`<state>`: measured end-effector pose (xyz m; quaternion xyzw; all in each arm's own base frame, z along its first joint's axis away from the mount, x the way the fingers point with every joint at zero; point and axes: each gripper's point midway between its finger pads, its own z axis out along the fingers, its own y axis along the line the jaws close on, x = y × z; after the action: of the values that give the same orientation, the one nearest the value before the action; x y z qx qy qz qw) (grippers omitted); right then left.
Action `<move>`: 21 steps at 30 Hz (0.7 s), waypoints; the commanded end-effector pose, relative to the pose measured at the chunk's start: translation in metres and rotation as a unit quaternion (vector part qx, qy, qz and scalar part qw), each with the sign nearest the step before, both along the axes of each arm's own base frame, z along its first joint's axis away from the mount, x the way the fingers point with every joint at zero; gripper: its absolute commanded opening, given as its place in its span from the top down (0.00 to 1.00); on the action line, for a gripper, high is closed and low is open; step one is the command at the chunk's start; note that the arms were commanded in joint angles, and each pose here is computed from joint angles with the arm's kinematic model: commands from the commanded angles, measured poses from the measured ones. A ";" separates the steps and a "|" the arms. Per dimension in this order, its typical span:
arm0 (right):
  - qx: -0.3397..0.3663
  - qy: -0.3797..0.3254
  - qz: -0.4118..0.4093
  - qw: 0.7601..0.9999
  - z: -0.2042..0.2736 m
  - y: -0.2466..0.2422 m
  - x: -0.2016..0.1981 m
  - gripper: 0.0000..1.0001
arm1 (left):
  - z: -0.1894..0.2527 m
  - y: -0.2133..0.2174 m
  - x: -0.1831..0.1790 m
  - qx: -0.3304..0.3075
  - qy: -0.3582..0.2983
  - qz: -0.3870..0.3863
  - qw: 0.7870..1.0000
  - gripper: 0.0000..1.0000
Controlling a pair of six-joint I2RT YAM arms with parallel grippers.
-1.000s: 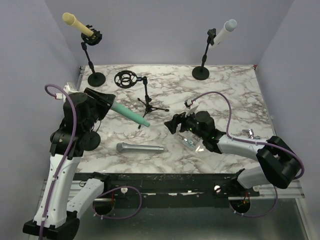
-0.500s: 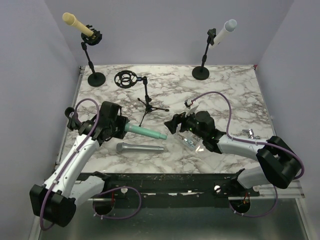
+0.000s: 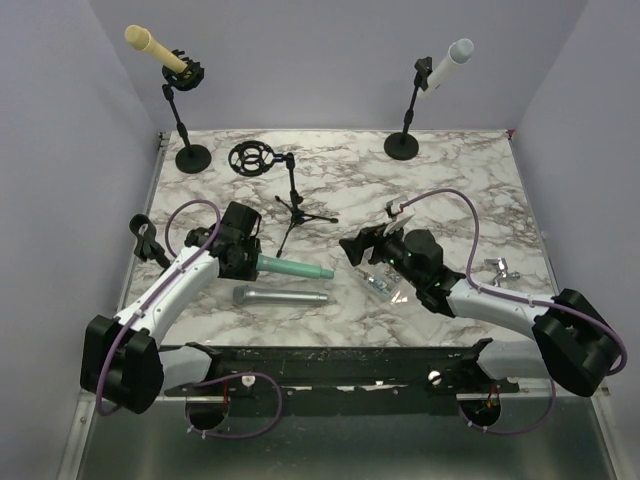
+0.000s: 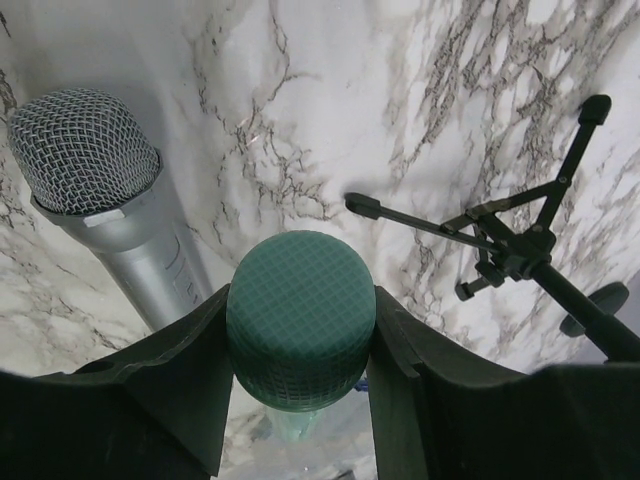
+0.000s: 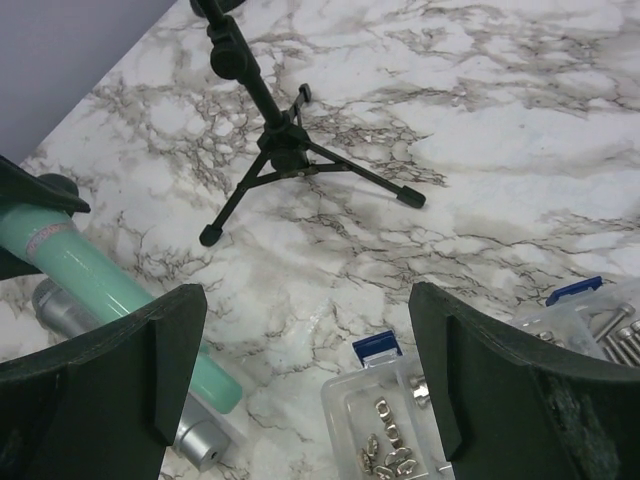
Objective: Remove the microphone from the stand
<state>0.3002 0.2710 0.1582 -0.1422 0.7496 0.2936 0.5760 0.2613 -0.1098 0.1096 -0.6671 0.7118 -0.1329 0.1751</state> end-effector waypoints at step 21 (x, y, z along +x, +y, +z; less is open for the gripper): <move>0.023 -0.028 -0.026 0.999 0.016 -0.009 0.003 0.09 | -0.055 0.019 0.024 0.037 0.085 0.045 0.995 0.89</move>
<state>0.3014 0.2642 0.1672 -0.1276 0.7399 0.2901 0.5933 0.2732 -0.0945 0.0557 -0.6996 0.6995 -0.0393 0.1404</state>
